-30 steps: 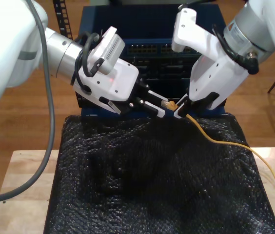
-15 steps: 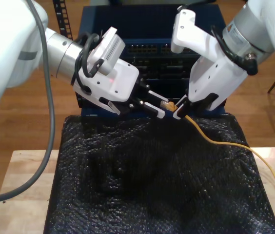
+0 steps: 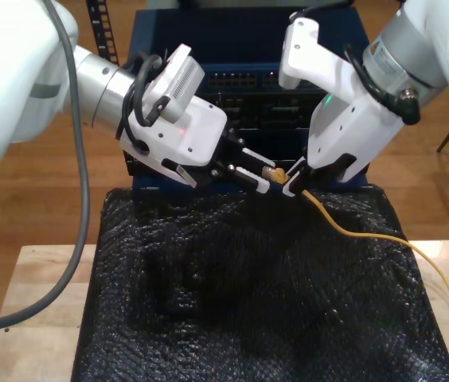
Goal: Grab the cable and plug it in
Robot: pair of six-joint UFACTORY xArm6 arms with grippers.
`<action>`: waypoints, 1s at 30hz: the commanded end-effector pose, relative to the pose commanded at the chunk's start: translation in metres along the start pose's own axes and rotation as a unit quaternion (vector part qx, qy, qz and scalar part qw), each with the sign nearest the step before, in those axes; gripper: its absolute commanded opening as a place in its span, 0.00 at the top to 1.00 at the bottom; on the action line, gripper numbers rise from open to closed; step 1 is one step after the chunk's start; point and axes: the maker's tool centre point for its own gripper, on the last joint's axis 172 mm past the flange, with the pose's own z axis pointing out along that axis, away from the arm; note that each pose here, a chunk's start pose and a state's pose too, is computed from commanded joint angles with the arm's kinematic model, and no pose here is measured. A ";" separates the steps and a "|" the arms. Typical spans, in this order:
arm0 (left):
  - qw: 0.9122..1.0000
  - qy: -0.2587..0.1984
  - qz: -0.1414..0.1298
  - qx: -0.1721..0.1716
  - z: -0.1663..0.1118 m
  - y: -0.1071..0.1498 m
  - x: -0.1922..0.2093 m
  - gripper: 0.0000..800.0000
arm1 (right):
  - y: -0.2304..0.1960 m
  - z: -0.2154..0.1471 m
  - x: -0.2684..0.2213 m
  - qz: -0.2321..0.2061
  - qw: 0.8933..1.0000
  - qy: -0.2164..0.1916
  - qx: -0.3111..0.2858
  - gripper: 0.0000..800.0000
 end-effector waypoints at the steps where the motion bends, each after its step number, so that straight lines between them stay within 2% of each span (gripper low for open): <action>1: 1.000 0.000 0.000 0.001 -0.001 -0.001 0.000 0.80 | 0.000 0.000 0.000 -0.001 1.000 0.000 0.000 1.00; 4: 1.000 0.000 -0.004 0.002 0.001 0.000 -0.004 0.95 | 0.000 -0.001 0.000 0.000 1.000 0.000 -0.001 0.97; 5: 1.000 0.000 -0.005 0.003 0.001 0.000 -0.005 0.96 | 0.000 0.000 0.000 0.000 1.000 0.000 0.000 0.93; 7: 1.000 0.000 -0.004 0.003 0.001 0.000 -0.004 0.98 | -0.001 0.001 0.001 -0.002 1.000 0.001 0.003 0.72; 10: 1.000 0.000 -0.004 0.003 0.001 0.000 -0.004 1.00 | -0.005 0.002 0.010 -0.019 1.000 0.019 0.010 0.49; 13: 1.000 -0.001 -0.003 0.003 0.000 0.000 -0.003 1.00 | -0.008 -0.001 0.020 -0.036 0.998 0.044 0.017 0.34; 15: 1.000 -0.001 -0.003 0.004 0.000 -0.001 -0.003 1.00 | -0.009 -0.002 0.022 -0.041 0.998 0.046 0.018 0.20; 19: 1.000 0.001 -0.004 0.009 -0.004 -0.003 -0.001 1.00 | -0.004 -0.012 0.024 -0.052 0.997 0.050 0.006 0.11; 22: 1.000 0.022 -0.011 0.010 -0.002 -0.006 0.005 1.00 | -0.003 -0.023 0.027 -0.066 0.996 0.055 -0.006 0.05; 26: 0.998 0.057 -0.023 0.013 -0.006 -0.012 0.013 1.00 | -0.004 -0.035 0.030 -0.075 0.995 0.061 -0.019 0.04; 30: 0.997 0.067 -0.048 0.006 -0.014 -0.017 0.010 1.00 | -0.007 -0.048 0.035 -0.088 0.993 0.066 -0.032 0.04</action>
